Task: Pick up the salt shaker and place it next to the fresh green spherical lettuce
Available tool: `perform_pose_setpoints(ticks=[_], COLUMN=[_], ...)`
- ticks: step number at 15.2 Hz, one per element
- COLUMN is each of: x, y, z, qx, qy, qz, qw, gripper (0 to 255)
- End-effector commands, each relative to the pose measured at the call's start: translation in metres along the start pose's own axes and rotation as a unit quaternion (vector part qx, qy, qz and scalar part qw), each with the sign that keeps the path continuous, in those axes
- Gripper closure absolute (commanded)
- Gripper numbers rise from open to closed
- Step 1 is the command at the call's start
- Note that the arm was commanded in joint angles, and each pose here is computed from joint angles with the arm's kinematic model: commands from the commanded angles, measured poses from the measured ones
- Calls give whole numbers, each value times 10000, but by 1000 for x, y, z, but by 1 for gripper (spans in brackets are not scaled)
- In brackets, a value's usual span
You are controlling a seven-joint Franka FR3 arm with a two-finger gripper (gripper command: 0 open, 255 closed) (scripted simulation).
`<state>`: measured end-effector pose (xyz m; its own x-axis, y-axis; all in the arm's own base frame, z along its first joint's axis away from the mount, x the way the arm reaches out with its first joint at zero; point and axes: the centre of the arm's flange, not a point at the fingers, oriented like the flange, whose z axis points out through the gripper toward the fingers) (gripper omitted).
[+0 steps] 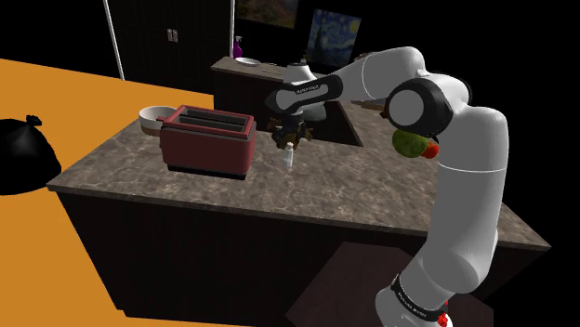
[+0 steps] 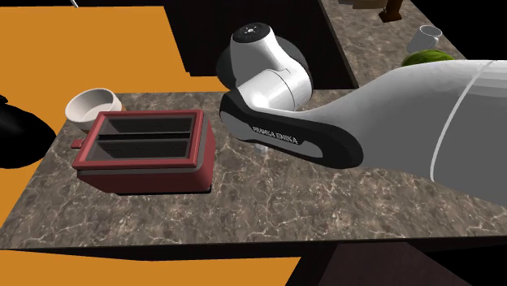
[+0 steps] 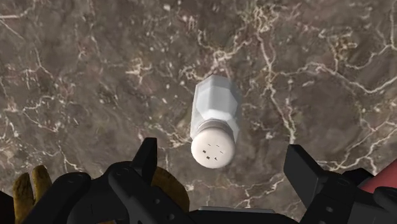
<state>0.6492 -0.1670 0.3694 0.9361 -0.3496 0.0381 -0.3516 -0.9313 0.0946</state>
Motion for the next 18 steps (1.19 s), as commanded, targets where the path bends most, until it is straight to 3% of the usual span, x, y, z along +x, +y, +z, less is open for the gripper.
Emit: perform_pose_setpoints(ticks=[1,2,11,18], x=[-2,-1,-2,0], y=[3,3,3,7], z=[6,5,6,-31], qx=[-14,-14,-14,-14], qy=[-64,-64,-64,-64], qz=[24,24,24,24], qw=[10000,10000,10000,10000], gripper=[0,255,255,255])
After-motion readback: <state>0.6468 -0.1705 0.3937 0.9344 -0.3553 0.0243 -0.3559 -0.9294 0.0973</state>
